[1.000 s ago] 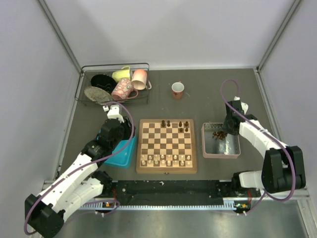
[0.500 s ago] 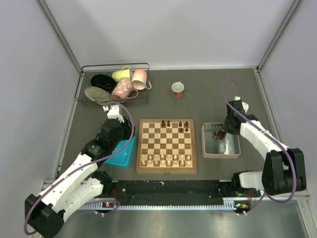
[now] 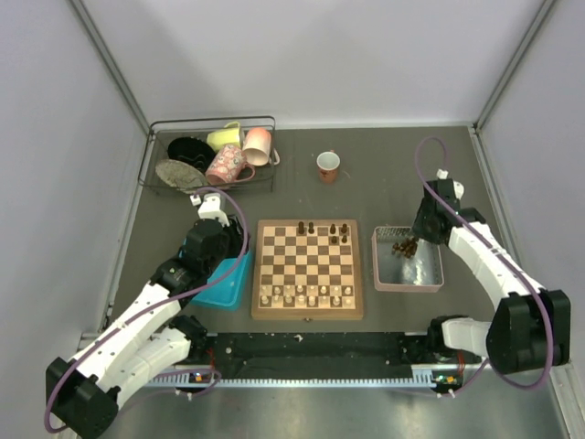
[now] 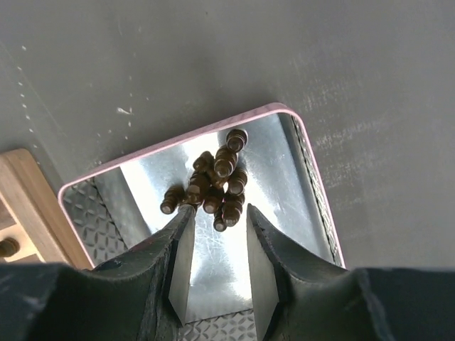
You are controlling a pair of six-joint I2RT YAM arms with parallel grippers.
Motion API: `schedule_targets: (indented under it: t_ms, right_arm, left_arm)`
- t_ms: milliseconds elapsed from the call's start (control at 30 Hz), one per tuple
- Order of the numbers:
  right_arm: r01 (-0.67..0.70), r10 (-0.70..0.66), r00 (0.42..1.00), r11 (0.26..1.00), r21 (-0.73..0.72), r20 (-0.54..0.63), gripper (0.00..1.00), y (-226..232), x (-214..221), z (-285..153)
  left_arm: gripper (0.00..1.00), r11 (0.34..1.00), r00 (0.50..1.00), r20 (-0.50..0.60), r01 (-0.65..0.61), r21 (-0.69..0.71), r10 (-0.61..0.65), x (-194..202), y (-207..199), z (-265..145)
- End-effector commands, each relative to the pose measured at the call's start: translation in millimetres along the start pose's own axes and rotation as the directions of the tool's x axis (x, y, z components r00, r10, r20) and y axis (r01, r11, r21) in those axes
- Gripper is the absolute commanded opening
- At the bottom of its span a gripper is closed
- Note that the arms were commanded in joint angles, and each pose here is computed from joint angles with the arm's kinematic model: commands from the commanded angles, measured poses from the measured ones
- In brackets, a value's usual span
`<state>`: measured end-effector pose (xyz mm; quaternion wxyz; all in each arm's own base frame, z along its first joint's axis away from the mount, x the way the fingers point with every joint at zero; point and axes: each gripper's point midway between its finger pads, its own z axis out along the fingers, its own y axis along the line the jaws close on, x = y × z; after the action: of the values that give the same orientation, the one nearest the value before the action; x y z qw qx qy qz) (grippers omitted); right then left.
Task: Set up the chess pieces on the board
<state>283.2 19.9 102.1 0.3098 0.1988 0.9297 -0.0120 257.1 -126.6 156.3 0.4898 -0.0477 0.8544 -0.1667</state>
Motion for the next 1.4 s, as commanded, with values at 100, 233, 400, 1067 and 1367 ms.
schedule_targets:
  t_ms: [100, 233, 400, 1067, 1367]
  right_arm:
    - [0.008, -0.006, 0.997, 1.000, 0.023, -0.074, 0.35, -3, 21, 25]
    - [0.009, -0.005, 0.995, 0.999, 0.033, -0.097, 0.31, -4, 28, 35]
    - [0.003, 0.000, 0.993, 1.000, 0.030, -0.122, 0.25, -4, 37, 43]
    - [-0.022, 0.024, 1.000, 0.998, -0.059, 0.019, 0.00, 6, -9, -18]
    - [0.001, -0.001, 1.000, 0.996, -0.088, 0.004, 0.18, 9, -8, -24]
  left_arm:
    - [0.46, 0.999, 0.999, 0.032, 0.021, 0.024, -0.021, -6, -5, 1]
    - [0.46, 1.000, 0.999, 0.033, 0.020, 0.020, -0.021, -6, -3, 0]
    - [0.46, 1.000, 0.999, 0.032, 0.018, 0.014, -0.019, -5, -2, 0]
    - [0.46, 0.999, 0.999, 0.029, 0.026, 0.020, -0.026, -3, -3, 0]
    - [0.45, 0.999, 0.999, 0.023, 0.025, 0.025, -0.026, -2, -3, 1]
